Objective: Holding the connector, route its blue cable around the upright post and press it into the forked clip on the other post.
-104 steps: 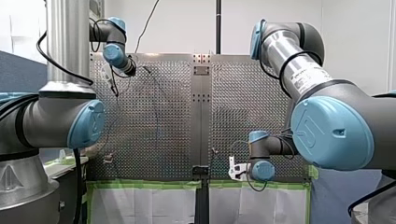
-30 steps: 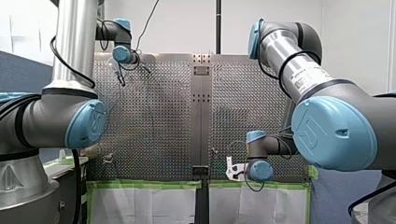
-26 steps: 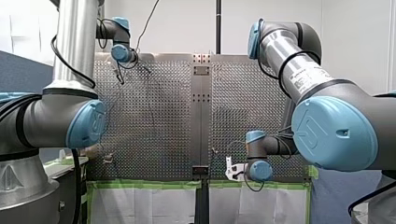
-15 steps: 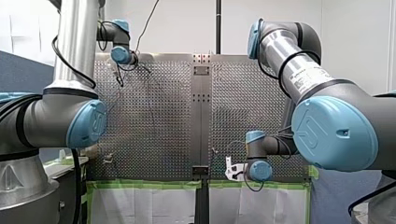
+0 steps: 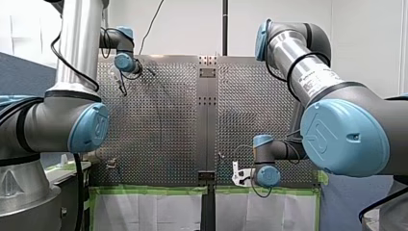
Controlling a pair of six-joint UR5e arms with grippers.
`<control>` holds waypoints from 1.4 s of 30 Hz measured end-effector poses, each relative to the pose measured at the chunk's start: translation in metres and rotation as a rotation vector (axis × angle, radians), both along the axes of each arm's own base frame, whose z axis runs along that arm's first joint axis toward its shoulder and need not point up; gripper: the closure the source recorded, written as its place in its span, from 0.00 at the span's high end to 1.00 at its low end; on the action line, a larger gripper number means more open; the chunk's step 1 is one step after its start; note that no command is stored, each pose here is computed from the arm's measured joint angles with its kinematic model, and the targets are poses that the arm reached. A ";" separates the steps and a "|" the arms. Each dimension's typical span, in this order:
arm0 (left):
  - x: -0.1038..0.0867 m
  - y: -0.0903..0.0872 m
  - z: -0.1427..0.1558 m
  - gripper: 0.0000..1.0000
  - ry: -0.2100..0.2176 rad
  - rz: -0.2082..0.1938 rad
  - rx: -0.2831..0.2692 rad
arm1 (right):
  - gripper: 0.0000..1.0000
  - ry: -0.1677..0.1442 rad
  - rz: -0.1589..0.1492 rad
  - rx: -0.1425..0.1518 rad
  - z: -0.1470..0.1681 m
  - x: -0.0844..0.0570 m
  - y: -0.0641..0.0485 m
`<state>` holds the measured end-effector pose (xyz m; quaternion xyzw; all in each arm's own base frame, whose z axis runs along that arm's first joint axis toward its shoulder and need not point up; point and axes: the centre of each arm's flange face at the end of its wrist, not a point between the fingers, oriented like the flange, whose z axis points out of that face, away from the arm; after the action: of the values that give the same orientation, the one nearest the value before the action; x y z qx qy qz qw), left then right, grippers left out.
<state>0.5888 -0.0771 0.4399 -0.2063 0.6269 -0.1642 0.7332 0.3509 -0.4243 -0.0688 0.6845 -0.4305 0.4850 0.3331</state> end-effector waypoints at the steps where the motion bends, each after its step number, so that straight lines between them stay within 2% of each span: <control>1: -0.001 -0.001 -0.002 1.00 0.004 -0.002 -0.001 | 0.00 0.000 0.000 0.000 0.000 0.000 0.000; 12: -0.005 -0.007 -0.012 1.00 0.028 -0.020 -0.046 | 0.00 0.000 0.000 0.000 0.000 0.000 0.000; 23: -0.013 -0.005 -0.039 1.00 0.096 -0.078 -0.140 | 0.00 0.000 0.000 -0.002 0.000 0.000 0.000; 31: -0.015 -0.005 -0.047 1.00 0.101 -0.125 -0.193 | 0.00 0.002 0.002 0.000 0.000 0.000 0.001; 36: -0.015 -0.004 -0.048 1.00 0.101 -0.120 -0.202 | 0.00 0.002 0.003 0.002 0.000 0.001 0.001; 42: -0.016 0.000 -0.049 1.00 0.108 -0.094 -0.191 | 0.00 0.003 0.004 0.003 0.000 0.001 0.002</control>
<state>0.5731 -0.0775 0.3913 -0.2540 0.6561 -0.2458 0.6668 0.3519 -0.4227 -0.0692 0.6866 -0.4295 0.4838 0.3318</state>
